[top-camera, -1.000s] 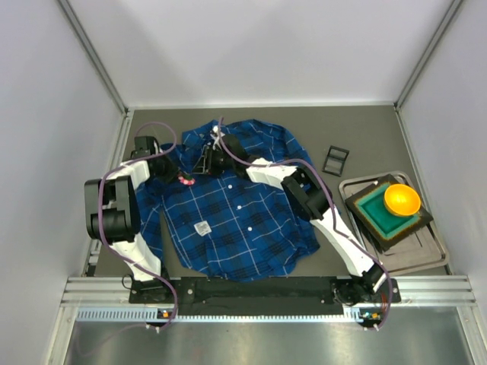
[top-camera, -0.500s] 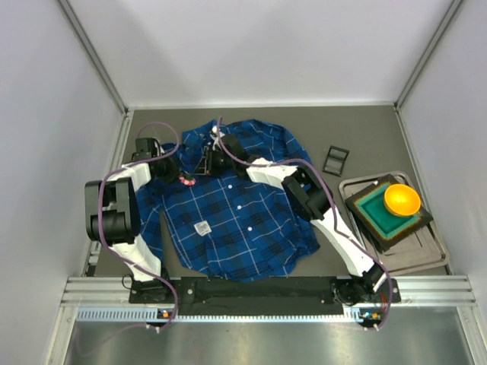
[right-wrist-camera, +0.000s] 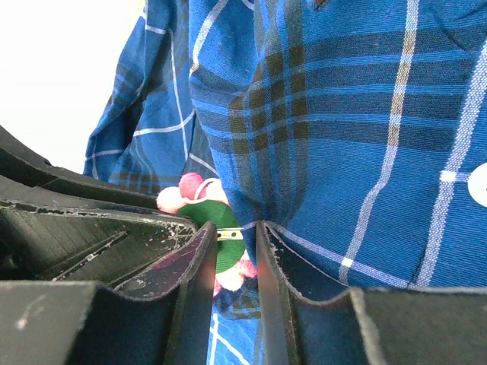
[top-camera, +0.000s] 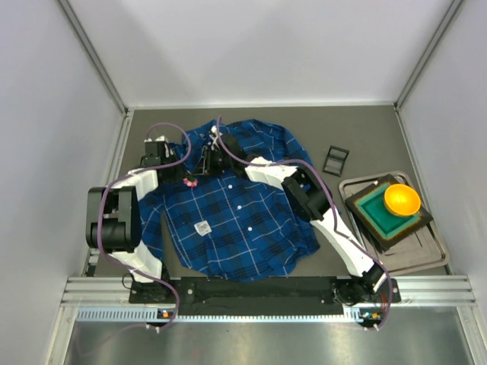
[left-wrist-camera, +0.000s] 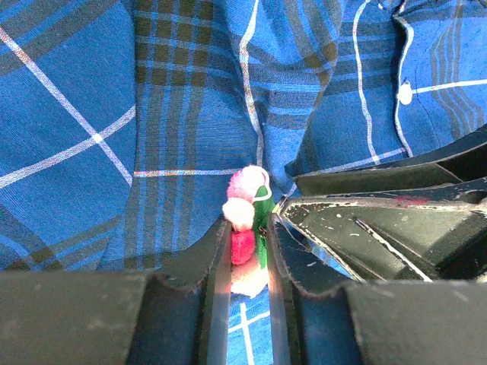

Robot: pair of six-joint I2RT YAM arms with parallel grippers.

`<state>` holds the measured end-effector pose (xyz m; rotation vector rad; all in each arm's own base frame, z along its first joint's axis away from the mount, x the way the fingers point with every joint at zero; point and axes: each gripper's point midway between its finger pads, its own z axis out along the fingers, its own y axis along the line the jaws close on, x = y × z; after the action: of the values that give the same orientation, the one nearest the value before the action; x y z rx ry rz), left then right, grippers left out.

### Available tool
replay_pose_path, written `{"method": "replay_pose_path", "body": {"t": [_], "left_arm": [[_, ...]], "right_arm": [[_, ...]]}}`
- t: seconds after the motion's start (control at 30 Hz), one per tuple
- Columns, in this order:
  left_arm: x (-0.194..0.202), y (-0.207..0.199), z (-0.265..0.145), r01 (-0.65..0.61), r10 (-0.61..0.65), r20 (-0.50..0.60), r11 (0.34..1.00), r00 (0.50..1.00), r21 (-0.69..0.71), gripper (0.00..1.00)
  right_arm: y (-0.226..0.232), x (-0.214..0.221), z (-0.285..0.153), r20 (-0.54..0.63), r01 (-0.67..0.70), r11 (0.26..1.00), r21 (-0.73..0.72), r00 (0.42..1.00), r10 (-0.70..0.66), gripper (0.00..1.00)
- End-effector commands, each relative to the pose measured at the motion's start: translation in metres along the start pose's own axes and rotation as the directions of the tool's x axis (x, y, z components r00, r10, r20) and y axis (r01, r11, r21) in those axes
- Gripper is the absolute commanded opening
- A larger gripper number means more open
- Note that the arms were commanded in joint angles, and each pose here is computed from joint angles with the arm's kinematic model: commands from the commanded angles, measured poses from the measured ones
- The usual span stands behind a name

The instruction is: Remove the brooch from the garment

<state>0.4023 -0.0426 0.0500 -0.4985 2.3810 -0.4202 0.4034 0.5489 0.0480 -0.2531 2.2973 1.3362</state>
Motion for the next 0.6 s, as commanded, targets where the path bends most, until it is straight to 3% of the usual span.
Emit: {"method": "replay_pose_path", "body": {"t": [0.0,0.13,0.23,0.4,0.57], "left_arm": [[0.003,-0.002,-0.001,-0.039,0.039,0.012,0.999,0.999,0.003,0.0],[0.009,-0.011,-0.001,-0.05,0.05,-0.002,0.999,0.999,0.012,0.0],[0.009,-0.011,-0.002,-0.017,0.017,-0.007,1.0,1.0,0.004,0.09],[0.008,-0.014,-0.005,0.035,-0.035,-0.002,0.999,0.999,0.009,0.34],[0.006,-0.019,-0.006,0.107,-0.107,-0.004,0.994,0.994,0.026,0.44]], "right_arm": [[0.039,-0.018,-0.006,0.029,0.033,0.997,-0.075,0.999,-0.031,0.28],[0.033,-0.013,-0.003,0.023,0.058,0.996,-0.061,0.998,-0.057,0.29],[0.028,-0.009,-0.001,0.017,0.056,0.997,-0.055,0.998,-0.055,0.29],[0.021,-0.005,0.001,0.011,0.046,0.998,-0.043,0.999,-0.046,0.29],[0.018,-0.003,0.0,0.017,0.039,0.998,-0.044,0.999,-0.039,0.28]]}}
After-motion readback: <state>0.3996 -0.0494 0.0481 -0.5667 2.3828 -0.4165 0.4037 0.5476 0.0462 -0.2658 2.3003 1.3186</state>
